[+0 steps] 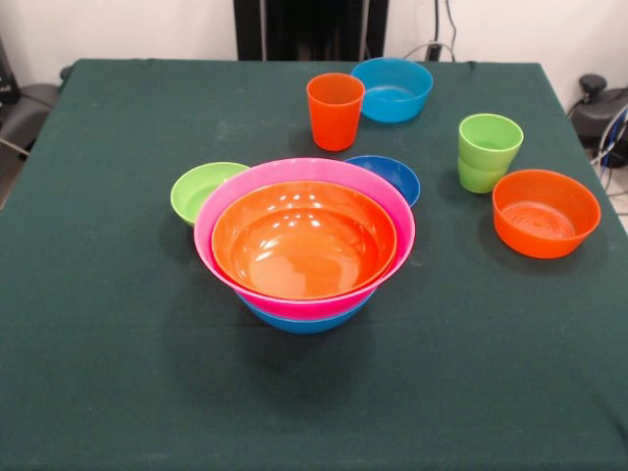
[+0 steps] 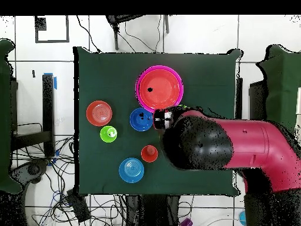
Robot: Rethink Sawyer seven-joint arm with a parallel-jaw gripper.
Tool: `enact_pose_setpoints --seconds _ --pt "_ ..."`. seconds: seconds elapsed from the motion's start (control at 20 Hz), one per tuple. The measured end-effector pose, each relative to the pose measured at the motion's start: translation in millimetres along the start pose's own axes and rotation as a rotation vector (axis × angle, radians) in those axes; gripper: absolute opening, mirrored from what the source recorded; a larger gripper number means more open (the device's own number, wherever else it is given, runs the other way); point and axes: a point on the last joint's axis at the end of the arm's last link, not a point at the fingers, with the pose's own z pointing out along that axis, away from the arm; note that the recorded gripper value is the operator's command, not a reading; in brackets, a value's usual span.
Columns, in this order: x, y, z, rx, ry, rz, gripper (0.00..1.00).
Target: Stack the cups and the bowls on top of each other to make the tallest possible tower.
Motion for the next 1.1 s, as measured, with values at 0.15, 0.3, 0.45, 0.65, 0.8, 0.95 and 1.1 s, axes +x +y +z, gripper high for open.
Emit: enact_pose_setpoints --seconds 0.15,0.3,0.45,0.65,0.8,0.95,1.1 --pt "-1.1 0.5 -5.9 -0.001 0.052 0.001 1.0" --pt "-1.1 1.5 -15.1 -0.002 0.119 0.002 1.0" --pt "-0.4 3.0 -26.1 -0.005 0.198 0.002 1.0" --pt "-2.1 2.8 -32.0 -0.004 0.222 0.004 1.0" --pt "-2.5 0.5 -32.6 -0.001 0.222 0.008 1.0" --pt "-0.8 -3.8 -30.2 -0.001 0.227 0.017 1.0" --pt "2.4 -10.4 -24.0 -0.002 0.238 0.027 1.0"
